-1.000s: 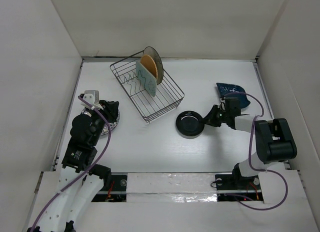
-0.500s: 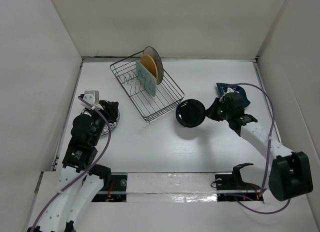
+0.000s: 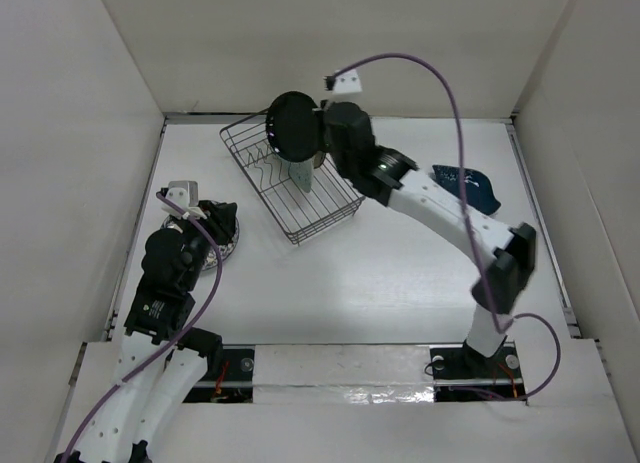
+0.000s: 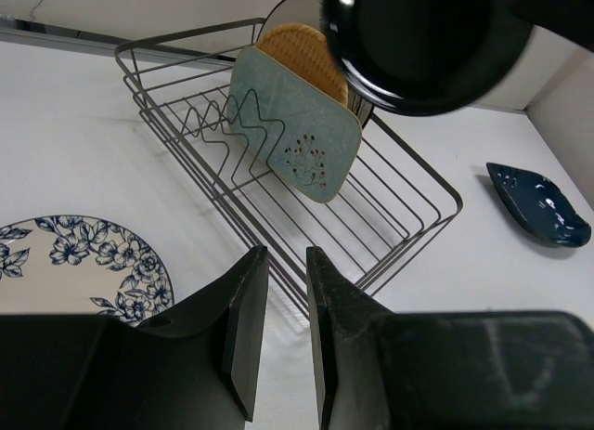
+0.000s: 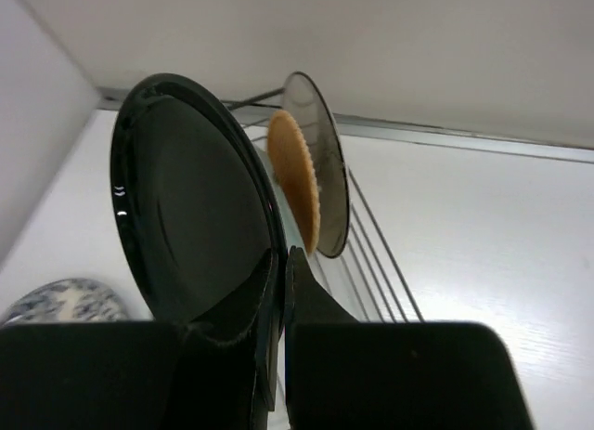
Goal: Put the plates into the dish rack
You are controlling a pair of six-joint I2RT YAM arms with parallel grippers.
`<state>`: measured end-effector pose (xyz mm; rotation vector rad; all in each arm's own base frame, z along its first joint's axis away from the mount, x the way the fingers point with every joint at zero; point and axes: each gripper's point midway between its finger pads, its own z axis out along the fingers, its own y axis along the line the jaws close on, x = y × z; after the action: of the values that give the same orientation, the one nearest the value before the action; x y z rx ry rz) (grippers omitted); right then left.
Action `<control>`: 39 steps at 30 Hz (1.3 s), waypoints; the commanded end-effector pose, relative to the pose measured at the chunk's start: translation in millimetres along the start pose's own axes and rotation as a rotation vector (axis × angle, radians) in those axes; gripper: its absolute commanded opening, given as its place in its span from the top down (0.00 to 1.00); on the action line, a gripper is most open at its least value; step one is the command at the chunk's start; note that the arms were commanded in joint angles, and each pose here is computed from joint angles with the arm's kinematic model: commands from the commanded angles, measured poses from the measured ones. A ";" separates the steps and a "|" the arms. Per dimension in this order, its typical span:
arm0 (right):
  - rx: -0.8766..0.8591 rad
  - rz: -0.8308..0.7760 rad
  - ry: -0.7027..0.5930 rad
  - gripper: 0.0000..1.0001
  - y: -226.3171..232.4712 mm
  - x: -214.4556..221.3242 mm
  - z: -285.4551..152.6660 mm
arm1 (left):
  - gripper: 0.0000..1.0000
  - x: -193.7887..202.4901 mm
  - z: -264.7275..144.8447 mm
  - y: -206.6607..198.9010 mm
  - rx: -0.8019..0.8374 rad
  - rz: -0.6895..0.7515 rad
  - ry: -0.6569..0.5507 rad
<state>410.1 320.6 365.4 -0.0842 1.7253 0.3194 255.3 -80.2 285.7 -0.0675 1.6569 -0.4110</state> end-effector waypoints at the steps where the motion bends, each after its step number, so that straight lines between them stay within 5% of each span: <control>1: 0.248 -0.173 -0.027 1.00 -4.8 -0.9 36.3 | 0.79 -9.1 0.2 -3.5 0.013 0.002 -0.037; 11: 0.363 -0.286 -0.112 1.00 30.8 25.5 104.3 | 0.79 -7.4 3.8 0.8 -0.013 0.004 -0.025; 23: 0.441 -0.424 -0.133 1.00 30.9 61.2 126.5 | 0.79 -2.6 8.5 1.6 -0.019 0.006 -0.004; 39: 0.306 -0.475 -0.104 1.00 70.3 142.8 150.5 | 0.77 5.2 16.8 11.4 -0.073 0.003 0.020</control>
<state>515.6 429.7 202.6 -0.2939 1.6273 -0.3599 268.3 -76.2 266.5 -0.0988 1.7279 -0.3563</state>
